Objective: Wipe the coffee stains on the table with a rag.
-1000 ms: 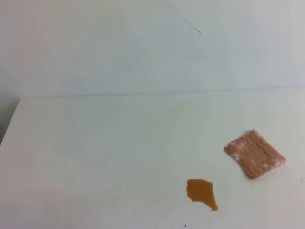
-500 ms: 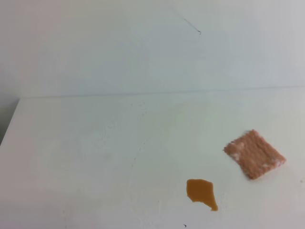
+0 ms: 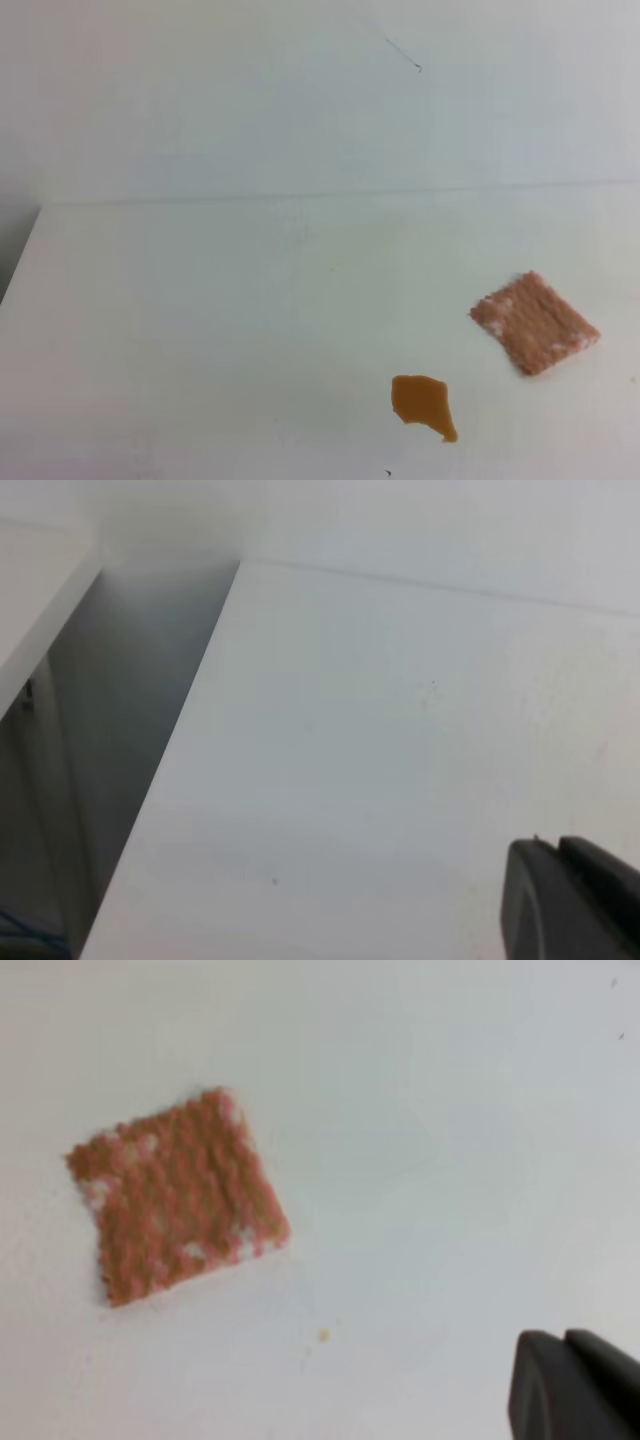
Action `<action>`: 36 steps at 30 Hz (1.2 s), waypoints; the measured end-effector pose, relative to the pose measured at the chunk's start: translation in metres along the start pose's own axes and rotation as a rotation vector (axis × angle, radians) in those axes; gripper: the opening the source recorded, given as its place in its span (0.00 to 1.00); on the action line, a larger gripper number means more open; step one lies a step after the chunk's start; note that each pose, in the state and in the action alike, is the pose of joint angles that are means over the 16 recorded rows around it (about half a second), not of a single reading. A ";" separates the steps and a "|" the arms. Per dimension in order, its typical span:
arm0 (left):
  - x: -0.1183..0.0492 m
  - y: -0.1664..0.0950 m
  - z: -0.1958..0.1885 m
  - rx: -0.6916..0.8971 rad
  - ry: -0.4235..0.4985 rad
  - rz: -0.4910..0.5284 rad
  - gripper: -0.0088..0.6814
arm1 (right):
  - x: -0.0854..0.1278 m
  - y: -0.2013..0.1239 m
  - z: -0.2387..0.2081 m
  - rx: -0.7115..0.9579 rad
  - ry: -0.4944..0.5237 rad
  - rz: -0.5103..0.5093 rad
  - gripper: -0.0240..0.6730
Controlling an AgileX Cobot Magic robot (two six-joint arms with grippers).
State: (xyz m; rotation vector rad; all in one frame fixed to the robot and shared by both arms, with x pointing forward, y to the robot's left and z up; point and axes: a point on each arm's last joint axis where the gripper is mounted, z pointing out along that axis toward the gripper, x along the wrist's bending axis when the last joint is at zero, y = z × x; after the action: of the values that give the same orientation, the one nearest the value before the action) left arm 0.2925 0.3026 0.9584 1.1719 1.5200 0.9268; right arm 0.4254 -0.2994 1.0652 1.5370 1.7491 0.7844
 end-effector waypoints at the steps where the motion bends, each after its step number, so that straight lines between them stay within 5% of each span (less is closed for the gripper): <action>1: 0.000 0.000 0.000 0.000 0.000 0.000 0.01 | 0.001 0.005 0.011 0.031 0.015 -0.018 0.13; 16: 0.000 0.000 0.000 0.000 0.000 0.000 0.01 | 0.070 0.039 0.174 0.324 0.278 -0.260 0.58; 30: 0.000 0.000 0.000 0.000 0.000 0.000 0.01 | 0.091 0.015 0.239 0.411 0.291 -0.375 0.59; 36: 0.000 0.000 0.000 0.000 0.000 0.000 0.01 | 0.093 0.003 0.250 0.443 0.293 -0.365 0.44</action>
State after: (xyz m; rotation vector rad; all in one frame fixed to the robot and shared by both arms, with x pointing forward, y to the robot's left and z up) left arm 0.2925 0.3026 0.9584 1.1719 1.5200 0.9268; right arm 0.6209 -0.2045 0.9101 1.3481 2.4614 0.4723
